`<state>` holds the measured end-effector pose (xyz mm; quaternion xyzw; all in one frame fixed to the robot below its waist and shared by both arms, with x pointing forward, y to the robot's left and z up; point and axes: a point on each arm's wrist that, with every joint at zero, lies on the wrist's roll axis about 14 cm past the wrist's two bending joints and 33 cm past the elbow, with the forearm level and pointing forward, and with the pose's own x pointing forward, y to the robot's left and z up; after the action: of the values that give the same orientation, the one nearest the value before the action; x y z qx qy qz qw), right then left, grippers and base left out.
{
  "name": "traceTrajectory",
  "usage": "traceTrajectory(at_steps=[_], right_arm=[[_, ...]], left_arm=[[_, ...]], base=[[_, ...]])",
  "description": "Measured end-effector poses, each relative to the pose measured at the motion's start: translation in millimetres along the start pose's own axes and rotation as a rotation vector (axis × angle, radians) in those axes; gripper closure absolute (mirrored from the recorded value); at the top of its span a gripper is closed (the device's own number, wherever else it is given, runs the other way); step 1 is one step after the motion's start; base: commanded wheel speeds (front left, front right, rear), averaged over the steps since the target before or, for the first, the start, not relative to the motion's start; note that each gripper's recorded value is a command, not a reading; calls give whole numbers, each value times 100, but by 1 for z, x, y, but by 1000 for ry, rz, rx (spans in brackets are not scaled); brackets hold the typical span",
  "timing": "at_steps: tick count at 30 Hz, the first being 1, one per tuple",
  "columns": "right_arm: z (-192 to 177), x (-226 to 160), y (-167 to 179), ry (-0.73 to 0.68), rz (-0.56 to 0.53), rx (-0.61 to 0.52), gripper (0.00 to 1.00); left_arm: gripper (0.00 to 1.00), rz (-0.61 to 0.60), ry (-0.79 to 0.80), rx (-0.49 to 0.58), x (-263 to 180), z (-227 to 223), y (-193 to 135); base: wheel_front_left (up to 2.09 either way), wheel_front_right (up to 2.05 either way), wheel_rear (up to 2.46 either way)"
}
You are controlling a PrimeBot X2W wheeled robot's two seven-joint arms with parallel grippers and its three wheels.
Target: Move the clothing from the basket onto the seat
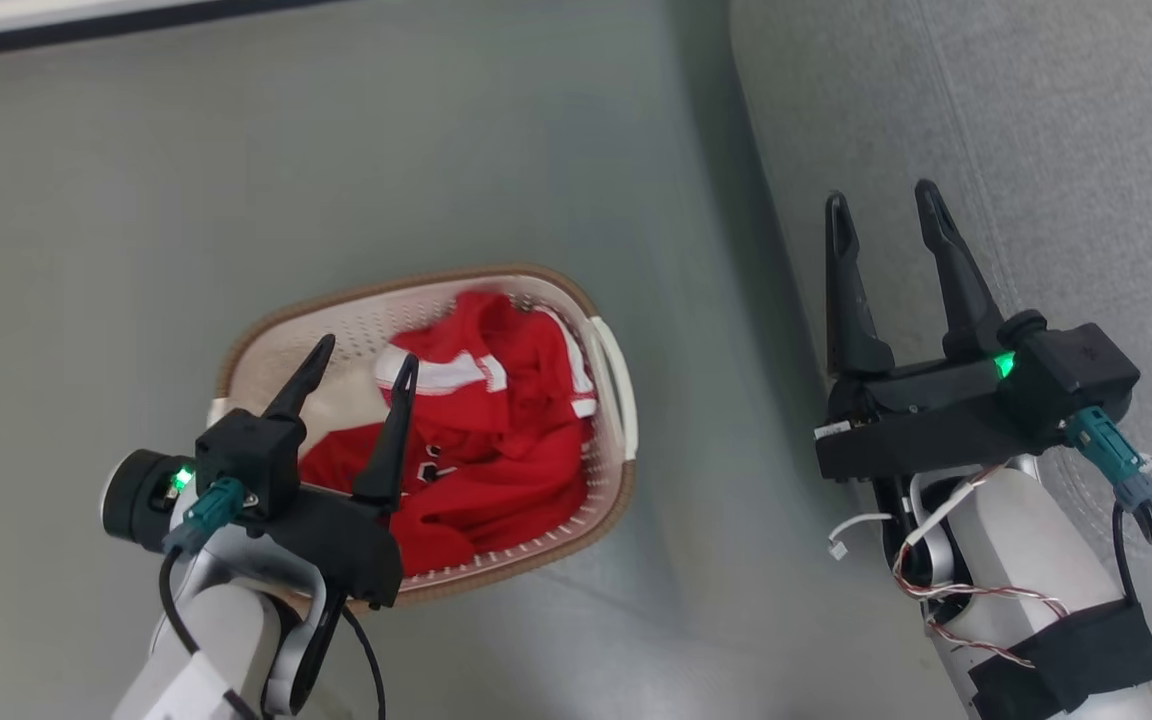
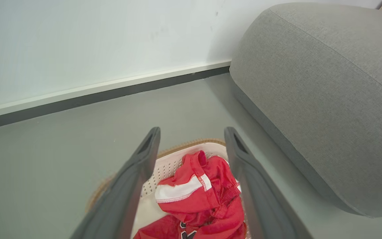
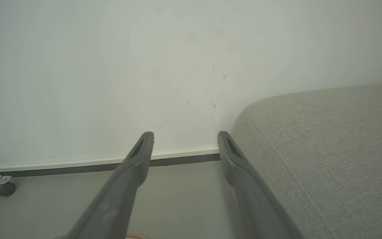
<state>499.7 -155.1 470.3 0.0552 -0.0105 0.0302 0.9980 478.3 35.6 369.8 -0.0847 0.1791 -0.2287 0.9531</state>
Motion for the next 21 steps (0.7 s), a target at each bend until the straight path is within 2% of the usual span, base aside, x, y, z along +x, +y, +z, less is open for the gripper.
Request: traceTrajectory(at_steps=[10,21], right_arm=[[-24,1,-23,51,-62,-24,0],[-43,-5,-46,106,-120,-63,0]], left_arm=[[0,-120,180,-3,39,-61,-22],[0,-199,381,-15,63,-130,-41]], base=[[0,0,0],[0,0,0]])
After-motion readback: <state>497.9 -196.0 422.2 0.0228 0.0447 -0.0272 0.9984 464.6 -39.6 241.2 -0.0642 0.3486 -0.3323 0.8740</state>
